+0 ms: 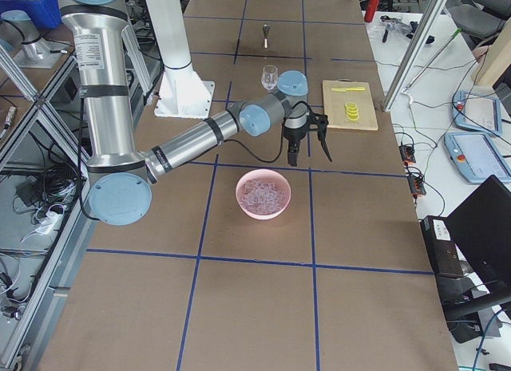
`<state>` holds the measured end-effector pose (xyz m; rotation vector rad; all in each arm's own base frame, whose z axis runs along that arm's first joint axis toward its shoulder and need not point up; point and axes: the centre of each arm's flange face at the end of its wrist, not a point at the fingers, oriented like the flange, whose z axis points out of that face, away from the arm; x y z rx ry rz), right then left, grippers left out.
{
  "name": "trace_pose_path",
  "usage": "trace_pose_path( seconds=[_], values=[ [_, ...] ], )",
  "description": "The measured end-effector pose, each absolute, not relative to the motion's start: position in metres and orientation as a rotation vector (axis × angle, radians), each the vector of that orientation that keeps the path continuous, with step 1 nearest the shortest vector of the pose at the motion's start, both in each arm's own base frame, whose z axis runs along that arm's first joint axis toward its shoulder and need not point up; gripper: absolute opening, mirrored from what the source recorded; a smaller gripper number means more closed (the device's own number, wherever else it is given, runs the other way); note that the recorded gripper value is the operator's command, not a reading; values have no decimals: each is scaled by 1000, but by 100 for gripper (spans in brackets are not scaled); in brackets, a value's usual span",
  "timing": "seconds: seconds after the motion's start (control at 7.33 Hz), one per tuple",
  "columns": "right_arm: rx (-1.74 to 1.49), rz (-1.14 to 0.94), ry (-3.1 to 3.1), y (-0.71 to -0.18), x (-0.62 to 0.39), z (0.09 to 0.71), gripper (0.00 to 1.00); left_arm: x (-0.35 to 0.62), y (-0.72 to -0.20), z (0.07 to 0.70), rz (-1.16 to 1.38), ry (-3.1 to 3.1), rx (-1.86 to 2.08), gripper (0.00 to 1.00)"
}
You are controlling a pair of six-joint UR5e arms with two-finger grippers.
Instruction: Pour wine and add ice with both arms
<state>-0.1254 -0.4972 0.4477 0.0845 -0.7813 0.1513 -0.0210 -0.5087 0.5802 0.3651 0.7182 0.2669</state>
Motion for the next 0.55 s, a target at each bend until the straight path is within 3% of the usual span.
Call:
trace_pose_path(
  seconds=[0.55],
  values=[
    [88,-122,-786,-502,31,631,100,-22,-490,593,267,738,357,100]
  ],
)
